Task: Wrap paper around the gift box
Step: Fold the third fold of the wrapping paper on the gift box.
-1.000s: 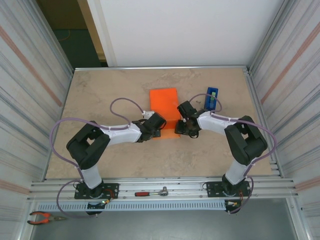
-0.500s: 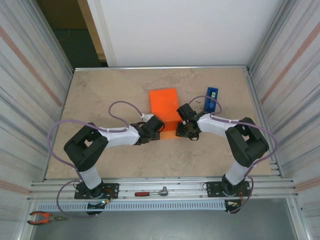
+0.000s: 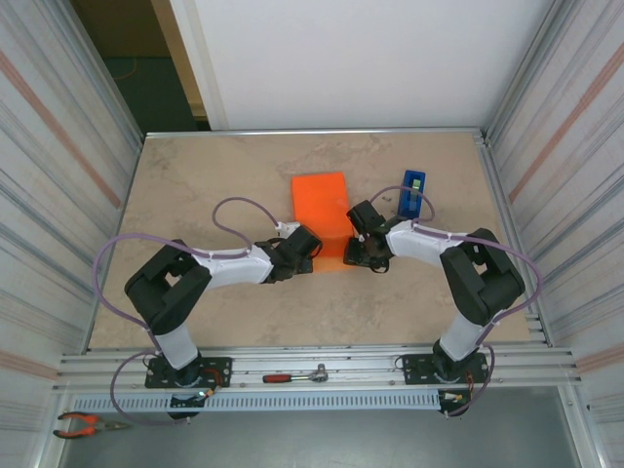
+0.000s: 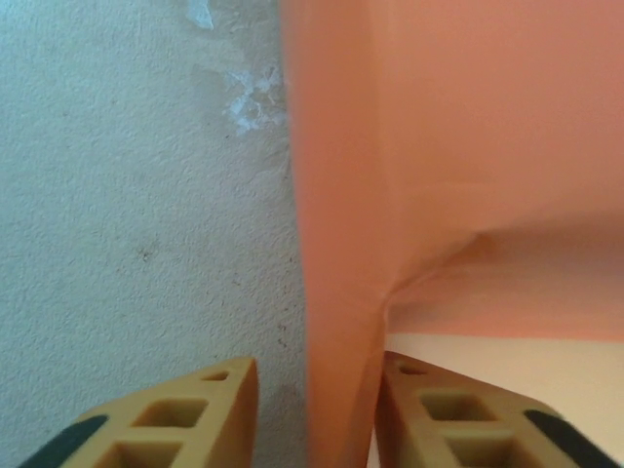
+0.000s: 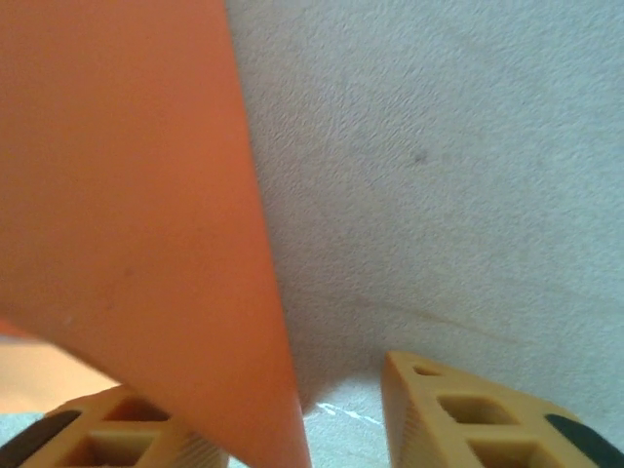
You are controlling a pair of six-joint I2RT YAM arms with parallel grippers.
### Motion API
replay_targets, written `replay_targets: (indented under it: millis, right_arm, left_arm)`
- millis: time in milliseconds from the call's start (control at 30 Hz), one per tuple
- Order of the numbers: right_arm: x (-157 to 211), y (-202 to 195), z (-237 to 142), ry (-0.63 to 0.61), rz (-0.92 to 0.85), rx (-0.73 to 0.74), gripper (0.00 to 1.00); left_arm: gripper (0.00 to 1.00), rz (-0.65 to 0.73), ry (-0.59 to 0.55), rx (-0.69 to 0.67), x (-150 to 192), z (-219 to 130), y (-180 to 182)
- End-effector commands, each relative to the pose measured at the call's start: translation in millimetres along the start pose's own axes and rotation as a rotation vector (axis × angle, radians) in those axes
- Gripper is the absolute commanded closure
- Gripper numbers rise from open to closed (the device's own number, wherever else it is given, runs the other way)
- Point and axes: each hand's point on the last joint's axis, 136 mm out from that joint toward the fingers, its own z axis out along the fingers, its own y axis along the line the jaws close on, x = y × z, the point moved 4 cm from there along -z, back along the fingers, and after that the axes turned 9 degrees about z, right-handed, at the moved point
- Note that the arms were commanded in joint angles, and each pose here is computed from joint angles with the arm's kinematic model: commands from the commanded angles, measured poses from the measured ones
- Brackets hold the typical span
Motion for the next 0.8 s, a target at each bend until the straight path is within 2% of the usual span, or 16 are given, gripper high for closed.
replay_targets:
  millis: [0,200,467,600,767]
  right_arm:
    - [-6.7,-0.9,-8.3,-0.011,0.007,0.008,0.53]
    - [-14.6,7.3,-13.7,-0.027,0.006,-0.011,0.43]
    - [-30.4,15.1,-2.2,-0.03,0.012,0.006,0.41]
    - [-36.5,10.6,7.2,-0.027,0.02,0.032,0.41]
    - [-37.7,7.7,10.2,-0.022,0.027,0.032,0.41]
  left_arm:
    - [0.6,-0.015,-0.028,0.025,-4.3,-8.4,-3.1]
    - [0.51,-0.003,-0.053,0.04,-8.7,-19.9,-0.2]
    - [0.37,0.025,-0.091,0.089,-24.8,-37.8,1.0]
    - [0.24,0.09,-0.11,0.119,-38.0,-47.7,1.0]
    - [0.1,0.24,-0.115,0.15,-56.6,-54.1,3.0]
